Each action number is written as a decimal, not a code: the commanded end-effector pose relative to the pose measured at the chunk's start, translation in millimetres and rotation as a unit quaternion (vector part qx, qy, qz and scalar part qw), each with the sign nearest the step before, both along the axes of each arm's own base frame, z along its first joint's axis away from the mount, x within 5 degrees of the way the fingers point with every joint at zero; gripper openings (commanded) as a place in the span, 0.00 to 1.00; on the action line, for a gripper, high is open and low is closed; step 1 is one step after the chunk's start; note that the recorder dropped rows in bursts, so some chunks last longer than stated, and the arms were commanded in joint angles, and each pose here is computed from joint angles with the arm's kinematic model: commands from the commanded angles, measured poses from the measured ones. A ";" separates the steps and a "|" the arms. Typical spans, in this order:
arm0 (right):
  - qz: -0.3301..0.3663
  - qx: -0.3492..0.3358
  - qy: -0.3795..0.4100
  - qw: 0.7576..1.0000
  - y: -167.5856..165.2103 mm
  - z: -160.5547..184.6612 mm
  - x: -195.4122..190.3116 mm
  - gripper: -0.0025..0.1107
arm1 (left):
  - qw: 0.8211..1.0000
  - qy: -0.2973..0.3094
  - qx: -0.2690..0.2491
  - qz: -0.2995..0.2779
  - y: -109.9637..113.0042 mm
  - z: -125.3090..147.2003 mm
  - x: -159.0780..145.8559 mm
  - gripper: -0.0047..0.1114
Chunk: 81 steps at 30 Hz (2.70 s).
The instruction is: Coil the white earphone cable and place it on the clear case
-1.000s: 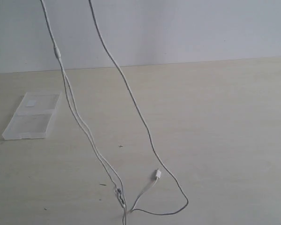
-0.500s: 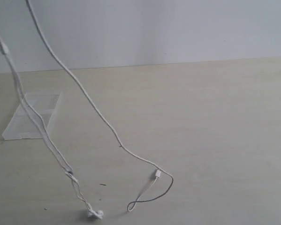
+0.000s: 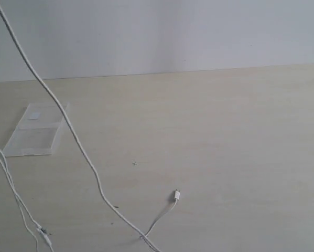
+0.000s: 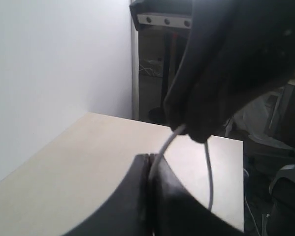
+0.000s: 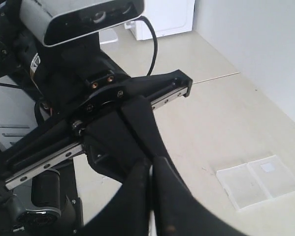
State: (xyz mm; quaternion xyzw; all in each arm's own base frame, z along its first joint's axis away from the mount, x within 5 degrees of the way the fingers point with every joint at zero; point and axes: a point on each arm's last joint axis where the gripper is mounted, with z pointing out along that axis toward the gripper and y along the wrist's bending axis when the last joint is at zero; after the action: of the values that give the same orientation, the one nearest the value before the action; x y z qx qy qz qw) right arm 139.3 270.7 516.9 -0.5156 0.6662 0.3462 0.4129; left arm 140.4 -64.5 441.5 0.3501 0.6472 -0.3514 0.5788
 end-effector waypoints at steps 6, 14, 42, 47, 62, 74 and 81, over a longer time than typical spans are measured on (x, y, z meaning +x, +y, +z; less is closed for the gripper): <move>-0.038 -0.003 -0.013 0.999 -3.4 1.7 6.5 0.29 | 0.999 -0.030 -0.003 0.017 -0.7 8.8 -9.6 0.04; -0.060 -0.035 -0.026 0.997 -8.6 -1.8 9.9 0.40 | 0.999 -0.049 -0.003 0.021 -1.4 18.7 -16.9 0.04; -0.098 -0.088 0.060 0.989 12.2 -32.3 25.4 0.49 | 0.998 -0.052 -0.009 0.039 0.4 19.9 -14.2 0.04; -0.099 -0.111 0.079 0.986 16.3 -49.9 27.4 0.49 | 0.998 -0.052 -0.009 0.039 0.4 19.9 -14.2 0.04; -0.102 -0.120 0.097 0.983 6.0 -76.1 19.9 0.49 | 0.998 -0.053 -0.010 0.044 0.9 20.3 -13.4 0.04; -0.114 -0.106 0.102 0.983 -3.8 -88.5 14.6 0.36 | 0.998 -0.052 -0.011 0.045 1.0 20.3 -13.3 0.04; -0.117 -0.076 0.092 0.986 -0.8 -83.9 16.8 0.25 | 0.998 -0.050 -0.013 0.045 1.0 20.3 -13.3 0.04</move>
State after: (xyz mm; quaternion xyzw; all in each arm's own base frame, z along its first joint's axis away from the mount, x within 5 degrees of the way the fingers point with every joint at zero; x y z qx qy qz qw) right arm 156.1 270.9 429.8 -0.4346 0.7862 0.2840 0.3353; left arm 130.2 -62.7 456.8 0.3367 0.6343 -0.3102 0.6230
